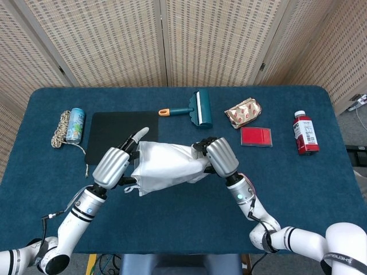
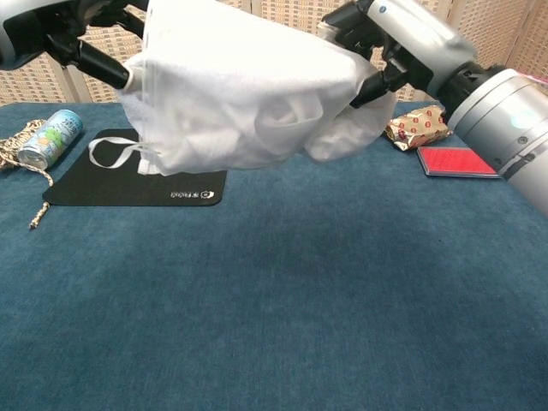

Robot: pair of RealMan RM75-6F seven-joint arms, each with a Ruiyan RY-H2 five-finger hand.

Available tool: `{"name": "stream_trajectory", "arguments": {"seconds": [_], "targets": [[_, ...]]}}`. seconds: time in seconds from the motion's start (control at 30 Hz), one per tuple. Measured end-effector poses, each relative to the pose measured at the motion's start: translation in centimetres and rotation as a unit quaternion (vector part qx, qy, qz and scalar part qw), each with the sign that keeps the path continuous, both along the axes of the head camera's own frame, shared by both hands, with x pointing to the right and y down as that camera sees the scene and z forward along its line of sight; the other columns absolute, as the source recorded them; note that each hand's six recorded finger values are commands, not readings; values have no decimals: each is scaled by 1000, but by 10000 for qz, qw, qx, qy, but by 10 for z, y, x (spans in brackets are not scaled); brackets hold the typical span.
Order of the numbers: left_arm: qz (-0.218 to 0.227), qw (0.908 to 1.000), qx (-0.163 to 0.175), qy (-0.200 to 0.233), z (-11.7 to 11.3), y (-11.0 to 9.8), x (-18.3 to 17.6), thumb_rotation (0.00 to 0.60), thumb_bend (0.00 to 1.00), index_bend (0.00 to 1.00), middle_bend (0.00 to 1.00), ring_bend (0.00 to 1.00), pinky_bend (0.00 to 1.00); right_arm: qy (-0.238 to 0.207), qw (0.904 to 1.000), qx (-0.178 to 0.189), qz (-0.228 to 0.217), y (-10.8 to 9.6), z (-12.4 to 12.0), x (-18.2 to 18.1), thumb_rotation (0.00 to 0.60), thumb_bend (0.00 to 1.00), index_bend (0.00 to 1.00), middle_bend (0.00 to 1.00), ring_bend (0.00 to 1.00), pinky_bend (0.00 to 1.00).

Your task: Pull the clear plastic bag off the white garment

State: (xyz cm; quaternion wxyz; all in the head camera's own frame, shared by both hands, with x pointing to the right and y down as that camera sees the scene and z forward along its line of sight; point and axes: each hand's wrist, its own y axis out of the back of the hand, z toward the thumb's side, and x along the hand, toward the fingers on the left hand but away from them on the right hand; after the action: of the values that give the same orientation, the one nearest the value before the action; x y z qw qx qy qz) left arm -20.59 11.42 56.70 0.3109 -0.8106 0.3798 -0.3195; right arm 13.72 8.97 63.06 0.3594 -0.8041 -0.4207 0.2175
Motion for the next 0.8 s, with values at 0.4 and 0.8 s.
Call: {"name": "stream_trajectory", "arguments": {"seconds": [0.4,0.8], "targets": [[-141,9997,-77,-160,7,0,-15,600,491,717,0,0,212,182,9998,-107,-29,3,10,7,600,535,697,669,641,674],[-311,9990,-170,-286,14,4,-34,600,497,721,0,0,212,324,9992,-249,-7,7,22,16,600,487,687,653,622,674]]}}
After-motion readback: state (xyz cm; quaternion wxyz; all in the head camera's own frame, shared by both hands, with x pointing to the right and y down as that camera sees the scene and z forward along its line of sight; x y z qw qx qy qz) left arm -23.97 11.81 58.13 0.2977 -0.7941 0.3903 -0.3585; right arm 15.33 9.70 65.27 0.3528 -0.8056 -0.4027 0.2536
